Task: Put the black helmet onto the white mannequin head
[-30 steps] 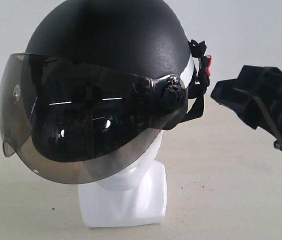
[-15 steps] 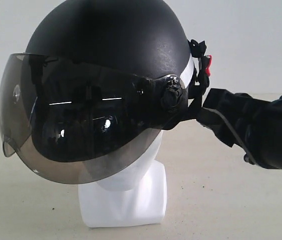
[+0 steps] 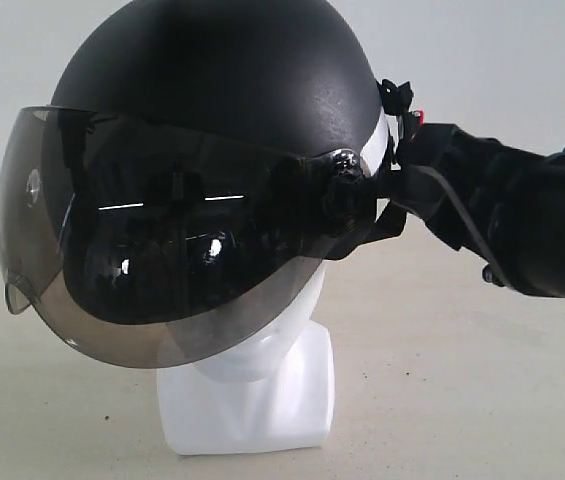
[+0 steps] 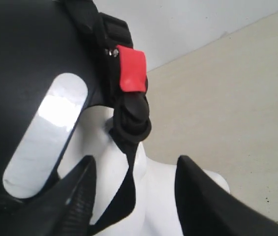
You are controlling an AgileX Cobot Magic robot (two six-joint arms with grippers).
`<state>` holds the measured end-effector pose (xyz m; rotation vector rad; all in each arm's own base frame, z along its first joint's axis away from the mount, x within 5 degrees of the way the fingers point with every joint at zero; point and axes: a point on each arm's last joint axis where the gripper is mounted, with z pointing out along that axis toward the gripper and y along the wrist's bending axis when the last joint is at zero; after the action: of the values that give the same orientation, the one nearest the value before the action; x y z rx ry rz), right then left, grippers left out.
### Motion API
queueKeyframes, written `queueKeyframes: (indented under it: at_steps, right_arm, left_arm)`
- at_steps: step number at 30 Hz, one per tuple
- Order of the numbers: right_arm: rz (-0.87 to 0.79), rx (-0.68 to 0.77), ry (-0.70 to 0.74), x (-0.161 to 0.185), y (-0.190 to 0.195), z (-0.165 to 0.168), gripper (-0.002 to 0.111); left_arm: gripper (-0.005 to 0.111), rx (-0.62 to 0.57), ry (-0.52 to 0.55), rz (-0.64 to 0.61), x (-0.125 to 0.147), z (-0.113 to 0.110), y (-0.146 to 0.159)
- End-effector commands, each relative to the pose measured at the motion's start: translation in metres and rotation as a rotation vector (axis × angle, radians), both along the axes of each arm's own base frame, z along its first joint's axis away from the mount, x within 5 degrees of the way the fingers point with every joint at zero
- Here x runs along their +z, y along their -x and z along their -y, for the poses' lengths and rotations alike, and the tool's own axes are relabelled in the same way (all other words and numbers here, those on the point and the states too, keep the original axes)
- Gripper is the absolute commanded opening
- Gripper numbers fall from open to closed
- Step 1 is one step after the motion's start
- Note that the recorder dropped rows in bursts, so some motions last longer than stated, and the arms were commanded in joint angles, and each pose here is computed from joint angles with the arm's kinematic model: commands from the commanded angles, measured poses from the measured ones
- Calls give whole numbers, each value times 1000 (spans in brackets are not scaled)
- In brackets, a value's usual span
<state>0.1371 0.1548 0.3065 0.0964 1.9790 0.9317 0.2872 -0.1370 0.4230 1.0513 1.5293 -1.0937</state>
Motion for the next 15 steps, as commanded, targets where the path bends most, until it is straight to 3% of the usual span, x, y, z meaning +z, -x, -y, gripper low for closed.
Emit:
queueKeyframes:
  at_steps: [1,15]
  right_arm:
    - [2,0,24,-3,-3,-3,47]
    - [-49,-15,38,-14,-9,-12,47]
  left_arm:
    - [5,27,14,-43,0,0,0]
    - [5,48,22,-68,0,0,-1]
